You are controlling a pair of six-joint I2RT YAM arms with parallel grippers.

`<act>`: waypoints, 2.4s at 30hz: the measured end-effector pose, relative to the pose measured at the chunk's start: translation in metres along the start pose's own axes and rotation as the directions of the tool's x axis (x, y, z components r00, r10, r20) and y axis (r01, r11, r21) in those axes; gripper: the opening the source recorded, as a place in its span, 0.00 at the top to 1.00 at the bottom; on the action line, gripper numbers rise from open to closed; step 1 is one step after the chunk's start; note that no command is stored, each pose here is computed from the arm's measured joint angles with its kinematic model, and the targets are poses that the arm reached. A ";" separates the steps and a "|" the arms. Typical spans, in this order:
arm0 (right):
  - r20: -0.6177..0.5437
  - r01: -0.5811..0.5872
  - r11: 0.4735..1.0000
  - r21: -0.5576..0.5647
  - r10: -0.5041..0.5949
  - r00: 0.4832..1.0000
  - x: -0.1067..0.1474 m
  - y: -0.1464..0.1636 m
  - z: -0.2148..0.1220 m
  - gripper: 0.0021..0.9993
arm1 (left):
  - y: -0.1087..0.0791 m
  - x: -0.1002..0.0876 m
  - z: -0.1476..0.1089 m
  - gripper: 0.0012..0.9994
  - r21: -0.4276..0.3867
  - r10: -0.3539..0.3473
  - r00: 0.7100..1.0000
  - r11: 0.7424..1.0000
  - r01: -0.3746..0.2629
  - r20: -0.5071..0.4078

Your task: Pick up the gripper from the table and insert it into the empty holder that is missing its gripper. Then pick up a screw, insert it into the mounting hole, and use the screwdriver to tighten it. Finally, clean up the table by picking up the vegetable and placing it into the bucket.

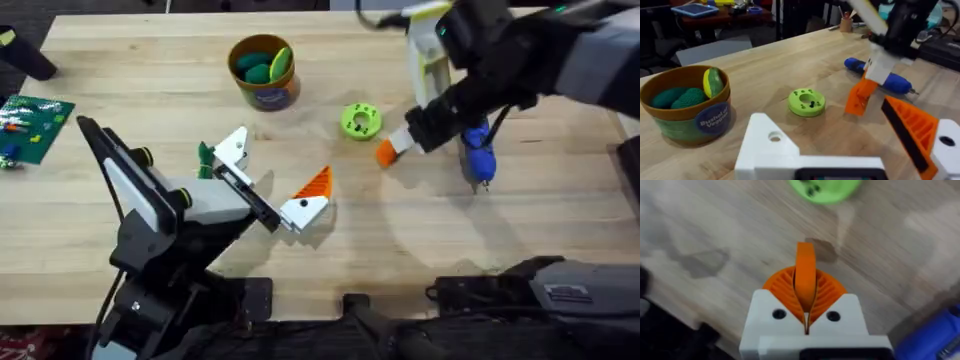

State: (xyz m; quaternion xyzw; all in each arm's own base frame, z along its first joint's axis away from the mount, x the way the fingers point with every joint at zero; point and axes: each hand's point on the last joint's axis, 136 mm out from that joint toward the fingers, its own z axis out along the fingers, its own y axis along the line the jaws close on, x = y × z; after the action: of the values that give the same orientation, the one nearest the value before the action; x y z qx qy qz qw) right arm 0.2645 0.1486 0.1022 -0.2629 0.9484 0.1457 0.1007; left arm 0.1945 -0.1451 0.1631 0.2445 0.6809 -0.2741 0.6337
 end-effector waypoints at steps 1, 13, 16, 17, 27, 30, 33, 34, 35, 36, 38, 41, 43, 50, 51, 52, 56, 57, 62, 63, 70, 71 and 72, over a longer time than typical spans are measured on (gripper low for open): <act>0.035 0.000 0.999 -0.037 0.001 0.999 -0.007 0.008 -0.007 0.98 | 0.000 0.000 0.000 0.02 0.000 0.000 1.000 1.000 0.000 0.000; 0.265 0.099 0.884 -0.457 0.029 0.964 -0.050 0.089 -0.060 0.94 | -0.015 0.000 -0.001 0.02 0.088 0.001 1.000 0.996 -0.001 -0.002; 0.246 0.091 0.809 -0.580 0.068 0.967 -0.048 0.109 -0.072 0.98 | -0.036 0.001 -0.004 0.02 0.208 0.001 1.000 0.978 0.001 -0.009; 0.243 0.093 0.794 -0.600 0.070 0.967 -0.048 0.112 -0.074 0.98 | -0.039 0.002 -0.004 0.02 0.224 0.001 1.000 0.974 0.001 -0.010; 0.191 0.121 0.575 -0.809 0.063 0.980 -0.048 0.137 -0.074 0.98 | -0.051 0.003 -0.008 0.02 0.297 0.015 1.000 0.955 -0.011 -0.011; 0.192 0.138 0.505 -0.852 0.058 0.980 -0.045 0.141 -0.072 0.98 | -0.052 0.003 -0.008 0.02 0.304 0.020 1.000 0.953 -0.016 -0.010; 0.191 0.148 0.423 -0.894 0.061 0.980 -0.041 0.145 -0.071 0.98 | -0.053 0.003 -0.008 0.02 0.308 0.021 1.000 0.951 -0.016 -0.010; 0.188 0.148 0.401 -0.904 0.063 0.980 -0.040 0.146 -0.069 0.98 | -0.053 0.003 -0.008 0.02 0.307 0.022 1.000 0.951 -0.018 -0.010; 0.184 0.146 0.388 -0.910 0.063 0.981 -0.039 0.146 -0.068 0.98 | -0.053 0.003 -0.008 0.02 0.308 0.023 1.000 0.951 -0.019 -0.009; 0.178 0.143 0.371 -0.918 0.063 0.982 -0.039 0.148 -0.066 0.98 | -0.053 0.003 -0.008 0.02 0.308 0.023 1.000 0.951 -0.019 -0.009; 0.161 0.131 0.345 -0.929 0.060 0.985 -0.038 0.150 -0.060 0.98 | -0.053 0.003 -0.008 0.02 0.308 0.023 1.000 0.951 -0.019 -0.009; 0.132 0.108 0.319 -0.941 0.055 0.990 -0.036 0.154 -0.051 0.98 | -0.053 0.003 -0.008 0.02 0.308 0.023 1.000 0.951 -0.019 -0.009; 0.106 0.084 0.305 -0.949 0.054 0.993 -0.035 0.155 -0.043 0.98 | -0.053 0.003 -0.008 0.02 0.309 0.023 1.000 0.951 -0.019 -0.009; 0.079 0.057 0.276 -0.959 0.069 0.994 -0.037 0.152 -0.031 0.98 | -0.053 0.003 -0.008 0.02 0.310 0.023 1.000 0.951 -0.019 -0.009; 0.075 0.053 0.275 -0.960 0.070 0.995 -0.038 0.152 -0.028 0.98 | -0.053 0.003 -0.008 0.02 0.310 0.023 1.000 0.950 -0.019 -0.009; 0.070 0.047 0.274 -0.961 0.072 0.995 -0.038 0.151 -0.027 0.98 | -0.053 0.003 -0.008 0.02 0.310 0.023 1.000 0.950 -0.019 -0.009; 0.070 0.048 0.274 -0.960 0.072 0.995 -0.041 0.150 -0.023 0.98 | -0.053 0.003 -0.008 0.02 0.310 0.023 1.000 0.950 -0.019 -0.009; 0.075 0.053 0.274 -0.960 0.071 0.995 -0.042 0.150 -0.023 0.98 | -0.053 0.003 -0.008 0.02 0.310 0.023 1.000 0.950 -0.019 -0.009; 0.070 0.047 0.274 -0.960 0.074 0.995 -0.047 0.149 -0.022 0.98 | -0.053 0.003 -0.008 0.02 0.310 0.023 1.000 0.950 -0.019 -0.009; 0.066 0.043 0.274 -0.961 0.075 0.995 -0.048 0.149 -0.022 0.98 | -0.053 0.003 -0.008 0.02 0.310 0.023 1.000 0.950 -0.019 -0.009; 0.024 -0.001 0.271 -0.963 0.087 0.996 -0.050 0.149 -0.022 0.98 | -0.053 0.003 -0.009 0.02 0.310 0.023 1.000 0.950 -0.019 -0.009; 0.013 -0.012 0.269 -0.963 0.091 0.996 -0.051 0.149 -0.022 0.98 | -0.053 0.003 -0.008 0.02 0.310 0.023 1.000 0.950 -0.019 -0.009; 0.013 -0.012 0.270 -0.963 0.090 0.996 -0.051 0.149 -0.022 0.98 | -0.053 0.003 -0.008 0.02 0.310 0.023 1.000 0.950 -0.019 -0.009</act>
State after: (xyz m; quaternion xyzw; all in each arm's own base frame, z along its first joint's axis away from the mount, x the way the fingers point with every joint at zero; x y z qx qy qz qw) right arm 0.2266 0.2873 0.1701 -0.2349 0.6723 0.7001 -0.0522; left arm 0.1519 -0.1782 0.1640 0.3501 0.6308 -0.3691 0.5860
